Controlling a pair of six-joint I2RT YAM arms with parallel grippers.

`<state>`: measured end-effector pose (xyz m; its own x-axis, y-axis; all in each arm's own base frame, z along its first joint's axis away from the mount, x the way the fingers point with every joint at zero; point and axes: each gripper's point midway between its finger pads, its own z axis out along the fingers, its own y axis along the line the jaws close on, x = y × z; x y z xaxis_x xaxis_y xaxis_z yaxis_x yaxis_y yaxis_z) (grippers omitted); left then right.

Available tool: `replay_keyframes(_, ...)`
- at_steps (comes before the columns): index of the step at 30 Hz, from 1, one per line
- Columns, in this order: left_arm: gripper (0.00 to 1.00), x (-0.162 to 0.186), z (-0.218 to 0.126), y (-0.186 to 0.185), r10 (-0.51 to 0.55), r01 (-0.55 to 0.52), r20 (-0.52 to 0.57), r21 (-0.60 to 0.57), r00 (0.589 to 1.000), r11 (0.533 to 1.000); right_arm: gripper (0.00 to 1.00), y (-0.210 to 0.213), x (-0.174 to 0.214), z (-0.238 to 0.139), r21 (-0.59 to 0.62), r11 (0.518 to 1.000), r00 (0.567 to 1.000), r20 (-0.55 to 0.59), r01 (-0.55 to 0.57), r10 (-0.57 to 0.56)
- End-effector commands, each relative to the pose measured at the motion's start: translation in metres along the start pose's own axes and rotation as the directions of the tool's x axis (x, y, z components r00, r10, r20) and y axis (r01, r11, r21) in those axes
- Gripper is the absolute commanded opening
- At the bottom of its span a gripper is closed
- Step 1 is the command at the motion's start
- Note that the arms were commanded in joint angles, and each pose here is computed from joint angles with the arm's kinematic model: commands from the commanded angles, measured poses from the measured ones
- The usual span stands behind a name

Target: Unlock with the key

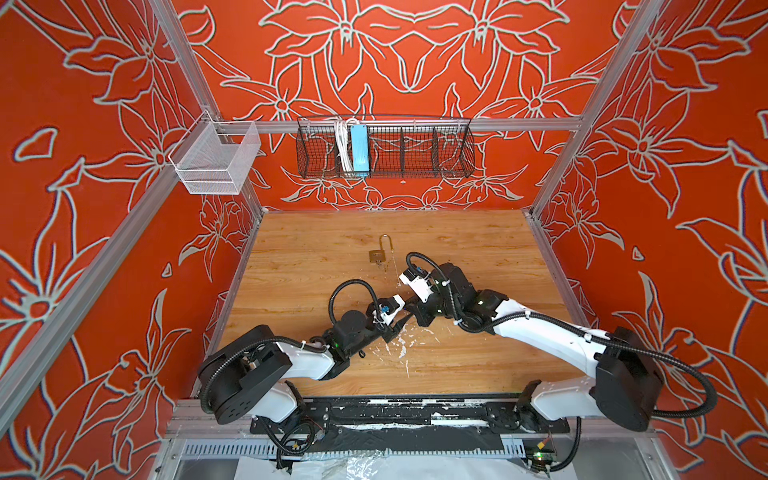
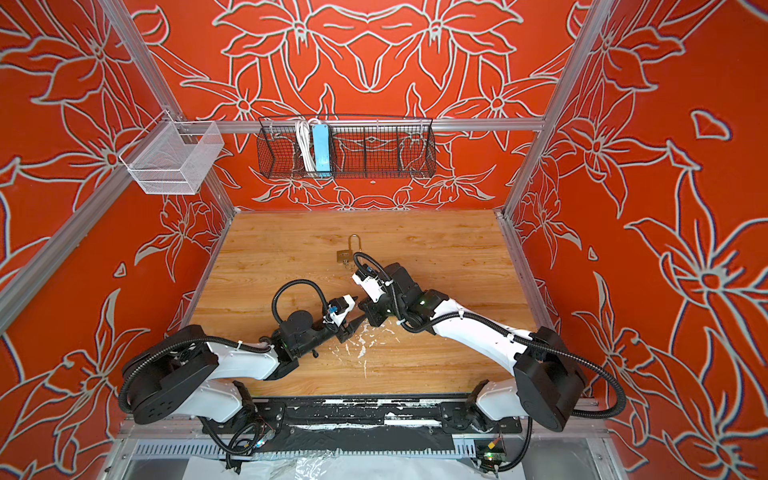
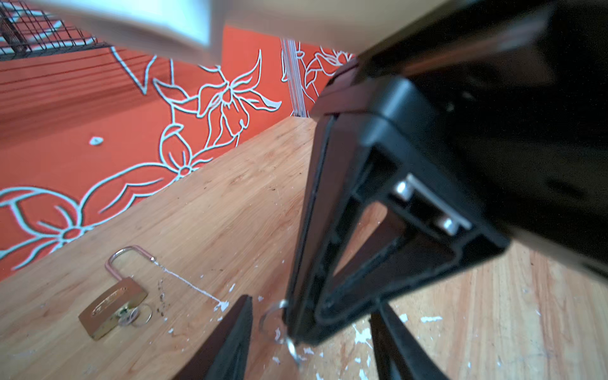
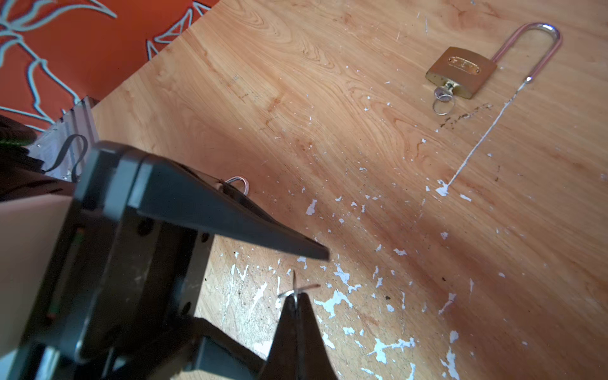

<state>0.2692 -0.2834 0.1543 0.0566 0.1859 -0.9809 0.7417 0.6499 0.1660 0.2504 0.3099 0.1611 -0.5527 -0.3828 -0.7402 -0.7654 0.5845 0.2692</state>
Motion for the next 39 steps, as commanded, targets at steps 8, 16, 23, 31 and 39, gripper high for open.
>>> replay_keyframes(8, 0.46, -0.003, 0.009, 0.015, 0.009, -0.008, 0.01, -0.099, 1.0, 0.995, 0.0, 0.009, -0.006, -0.018, -0.03, 1.0, 0.999, 0.053, 0.005, -0.003)
replay_keyframes(16, 0.36, -0.004, 0.006, 0.017, 0.019, -0.018, 0.01, -0.11, 1.0, 0.994, 0.0, 0.011, -0.008, -0.025, -0.031, 0.999, 0.997, 0.071, 0.007, -0.005)
replay_keyframes(23, 0.23, -0.004, 0.006, 0.015, 0.032, -0.032, 0.002, -0.102, 0.999, 0.994, 0.0, 0.009, -0.008, -0.027, -0.011, 1.0, 0.997, 0.076, 0.013, -0.012)
replay_keyframes(31, 0.16, -0.001, 0.003, 0.012, 0.063, -0.065, -0.026, -0.077, 0.998, 0.995, 0.0, 0.005, -0.008, -0.029, 0.01, 1.0, 0.997, 0.08, 0.016, -0.016)
replay_keyframes(39, 0.11, -0.002, -0.004, 0.009, 0.11, -0.112, -0.044, -0.055, 0.993, 0.992, 0.0, 0.0, -0.007, -0.031, 0.047, 0.999, 0.996, 0.082, 0.015, -0.018)
